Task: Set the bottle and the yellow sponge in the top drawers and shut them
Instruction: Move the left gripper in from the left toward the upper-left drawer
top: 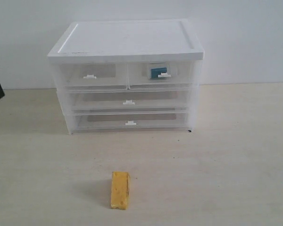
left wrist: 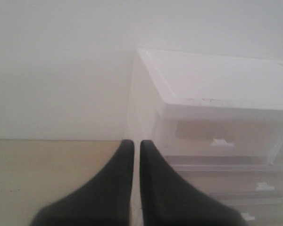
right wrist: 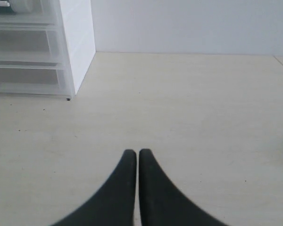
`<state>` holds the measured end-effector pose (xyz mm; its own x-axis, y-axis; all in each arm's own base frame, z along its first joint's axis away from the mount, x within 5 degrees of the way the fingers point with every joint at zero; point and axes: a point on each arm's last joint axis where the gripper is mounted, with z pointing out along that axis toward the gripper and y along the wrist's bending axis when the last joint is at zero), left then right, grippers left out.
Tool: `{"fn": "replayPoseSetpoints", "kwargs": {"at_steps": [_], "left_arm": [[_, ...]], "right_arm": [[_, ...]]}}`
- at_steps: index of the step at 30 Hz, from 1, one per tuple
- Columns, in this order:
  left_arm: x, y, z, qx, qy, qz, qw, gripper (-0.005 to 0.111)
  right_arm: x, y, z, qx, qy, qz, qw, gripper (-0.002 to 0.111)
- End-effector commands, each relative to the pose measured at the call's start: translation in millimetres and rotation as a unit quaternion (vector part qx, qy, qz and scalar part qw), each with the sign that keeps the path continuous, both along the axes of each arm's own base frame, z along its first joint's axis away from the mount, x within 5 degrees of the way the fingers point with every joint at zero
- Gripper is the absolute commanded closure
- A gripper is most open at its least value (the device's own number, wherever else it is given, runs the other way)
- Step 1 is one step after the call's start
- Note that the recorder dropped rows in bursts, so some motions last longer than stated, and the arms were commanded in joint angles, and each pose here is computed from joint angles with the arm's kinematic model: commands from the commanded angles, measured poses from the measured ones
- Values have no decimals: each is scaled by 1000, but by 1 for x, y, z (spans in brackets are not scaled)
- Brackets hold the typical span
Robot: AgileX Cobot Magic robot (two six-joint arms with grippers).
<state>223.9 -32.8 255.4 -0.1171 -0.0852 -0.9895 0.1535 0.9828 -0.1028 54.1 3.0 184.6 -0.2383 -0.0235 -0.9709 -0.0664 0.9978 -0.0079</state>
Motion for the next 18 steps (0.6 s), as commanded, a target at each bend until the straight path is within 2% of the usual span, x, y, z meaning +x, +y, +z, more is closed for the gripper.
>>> {"fn": "replayPoseSetpoints", "kwargs": {"at_steps": [1, 6, 12, 18], "left_arm": [[10, -15, -9, 10, -7, -7, 1000, 102], [16, -31, -23, 32, -9, 10, 999, 102], [20, -59, -37, 25, -27, -16, 999, 102], [24, -76, -53, 31, -51, -21, 998, 102]], "right_arm": [[0, 0, -1, 2, -3, 0, 1000, 108], [0, 0, -1, 2, -3, 0, 1000, 108], [0, 0, -1, 2, -3, 0, 1000, 108], [0, 0, -1, 2, -3, 0, 1000, 108]]}}
